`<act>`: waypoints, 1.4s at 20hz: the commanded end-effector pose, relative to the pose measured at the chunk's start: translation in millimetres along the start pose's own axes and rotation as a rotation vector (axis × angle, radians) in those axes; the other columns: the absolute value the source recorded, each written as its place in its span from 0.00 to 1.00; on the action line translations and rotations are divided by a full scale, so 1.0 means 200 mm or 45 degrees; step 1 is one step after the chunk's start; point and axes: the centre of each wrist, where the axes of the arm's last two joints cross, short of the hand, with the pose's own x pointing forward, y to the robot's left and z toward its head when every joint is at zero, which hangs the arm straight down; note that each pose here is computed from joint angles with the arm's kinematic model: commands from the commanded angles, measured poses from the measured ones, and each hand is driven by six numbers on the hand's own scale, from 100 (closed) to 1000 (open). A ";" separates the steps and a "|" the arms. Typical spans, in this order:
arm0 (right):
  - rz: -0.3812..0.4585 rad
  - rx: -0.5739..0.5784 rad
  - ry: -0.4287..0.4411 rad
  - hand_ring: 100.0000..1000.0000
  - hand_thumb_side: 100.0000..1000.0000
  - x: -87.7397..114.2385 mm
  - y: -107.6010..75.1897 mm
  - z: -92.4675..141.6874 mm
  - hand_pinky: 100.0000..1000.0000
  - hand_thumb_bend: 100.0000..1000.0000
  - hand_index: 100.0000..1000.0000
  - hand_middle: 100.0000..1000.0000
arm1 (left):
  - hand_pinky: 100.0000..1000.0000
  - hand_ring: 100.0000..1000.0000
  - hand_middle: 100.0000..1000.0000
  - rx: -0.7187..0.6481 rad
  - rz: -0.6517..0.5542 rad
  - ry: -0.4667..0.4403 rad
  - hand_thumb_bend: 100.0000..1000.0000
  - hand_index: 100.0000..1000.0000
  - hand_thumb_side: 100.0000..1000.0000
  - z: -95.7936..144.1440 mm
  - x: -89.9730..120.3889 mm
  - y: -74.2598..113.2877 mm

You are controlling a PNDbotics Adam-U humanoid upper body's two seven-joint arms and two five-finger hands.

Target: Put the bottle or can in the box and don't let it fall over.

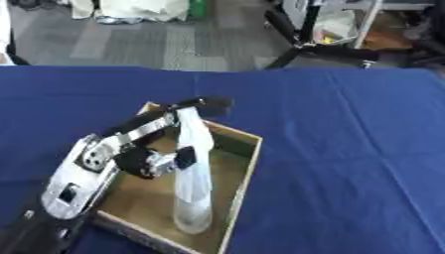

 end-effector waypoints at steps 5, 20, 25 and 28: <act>0.027 0.008 -0.032 1.00 0.47 0.05 -0.02 -0.03 0.97 0.00 1.00 1.00 | 1.00 1.00 0.96 0.056 -0.159 0.060 0.10 0.94 0.76 0.12 0.10 0.15; 0.039 -0.017 -0.047 1.00 0.47 0.06 -0.05 -0.01 0.97 0.00 1.00 1.00 | 1.00 1.00 1.00 0.560 -0.015 0.349 0.00 1.00 0.62 0.71 0.30 0.34; 0.040 -0.024 -0.056 1.00 0.47 0.06 -0.06 0.00 0.97 0.00 1.00 1.00 | 1.00 1.00 1.00 1.000 0.201 0.480 0.00 1.00 0.61 0.90 0.32 0.34; 0.044 -0.030 -0.062 1.00 0.47 0.06 -0.07 0.00 0.97 0.00 1.00 1.00 | 1.00 1.00 1.00 1.165 0.258 0.540 0.00 1.00 0.61 1.01 0.34 0.31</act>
